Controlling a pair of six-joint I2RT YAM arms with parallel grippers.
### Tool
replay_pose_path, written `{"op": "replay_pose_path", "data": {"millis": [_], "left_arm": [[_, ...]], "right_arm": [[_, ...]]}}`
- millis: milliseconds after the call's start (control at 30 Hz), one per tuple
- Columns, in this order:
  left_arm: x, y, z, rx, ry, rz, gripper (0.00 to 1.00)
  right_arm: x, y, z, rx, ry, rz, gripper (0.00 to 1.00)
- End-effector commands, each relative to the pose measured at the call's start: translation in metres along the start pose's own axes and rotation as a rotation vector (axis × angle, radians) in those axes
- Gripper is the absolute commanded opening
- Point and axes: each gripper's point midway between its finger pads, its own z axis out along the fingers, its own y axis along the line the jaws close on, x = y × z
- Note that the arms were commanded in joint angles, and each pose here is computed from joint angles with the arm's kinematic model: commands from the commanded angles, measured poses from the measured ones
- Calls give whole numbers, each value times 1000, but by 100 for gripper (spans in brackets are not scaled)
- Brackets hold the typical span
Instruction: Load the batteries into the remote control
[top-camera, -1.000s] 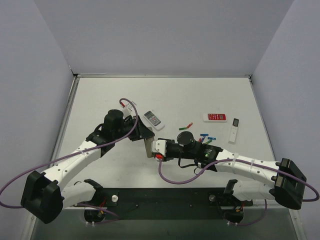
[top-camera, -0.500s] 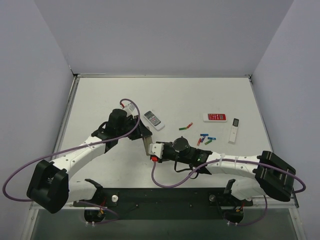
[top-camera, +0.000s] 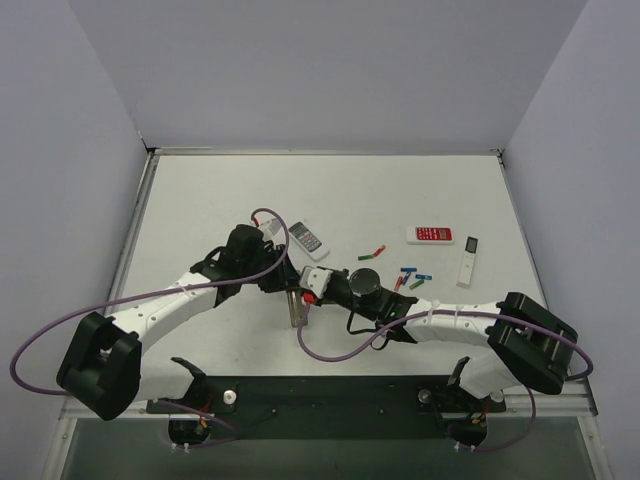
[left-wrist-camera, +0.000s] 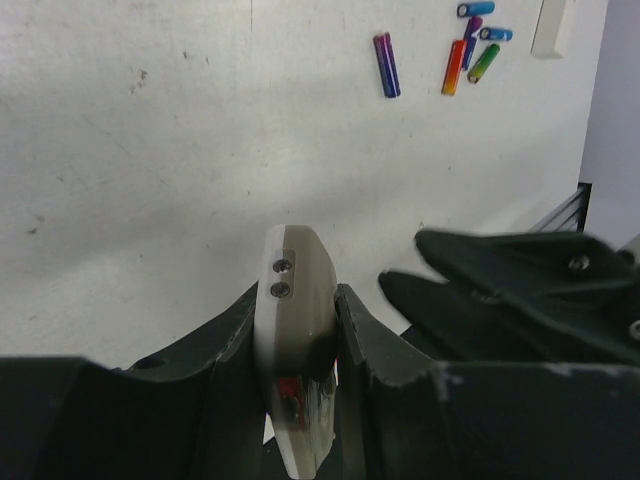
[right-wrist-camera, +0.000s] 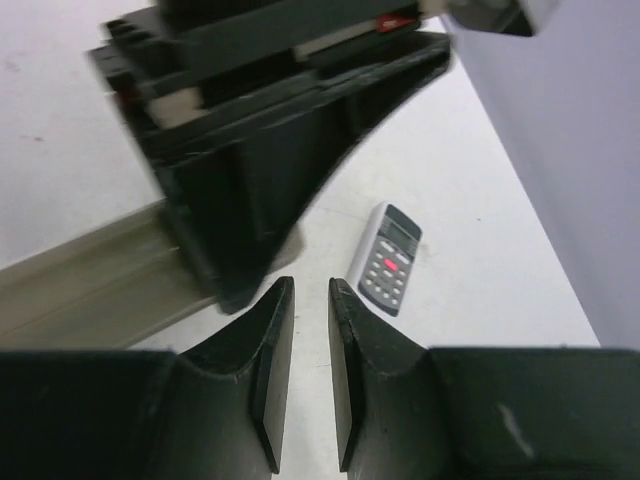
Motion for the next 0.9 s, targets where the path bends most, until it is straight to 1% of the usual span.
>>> {"op": "replay_pose_path", "data": {"millis": [0,100,200,233,267,300,333,400,433,500,667,867], "left_arm": [[10,-1,-6,-6,50,19,0],[5,6,-5,-41,23,13,0],[-5,9,-6,-46,-15,-5,0],[-9,6,-6,-26,-31,-4,0],[-11,3,-8,-4,-32,-8,0],[-13,0,-9,12,-36,-9,0],[-15,-1,-10,19,-39,-8,0],[-17,-9,-14,55,-38,6,0],[-18,-13,-15,69,-41,12,0],[-16,-20,-19,105,-33,21,0],[-13,-39,-30,187,-15,45,0],[-13,-52,-39,239,-5,47,0]], "right_arm": [[-23,-32,6,120,-95,44,16],[-19,-25,6,89,-80,45,17],[-18,-10,-1,10,-75,77,22],[-21,-2,-6,-37,-86,94,29],[-23,2,-9,-59,-92,102,33],[-28,4,-14,-75,-109,107,44],[-24,12,-18,-114,-92,121,50],[-32,21,-26,-175,-119,128,60],[-30,27,-29,-204,-109,134,63],[-35,32,-33,-237,-127,136,65],[-39,37,-35,-285,-123,117,65],[-45,43,-36,-329,-133,102,64]]}}
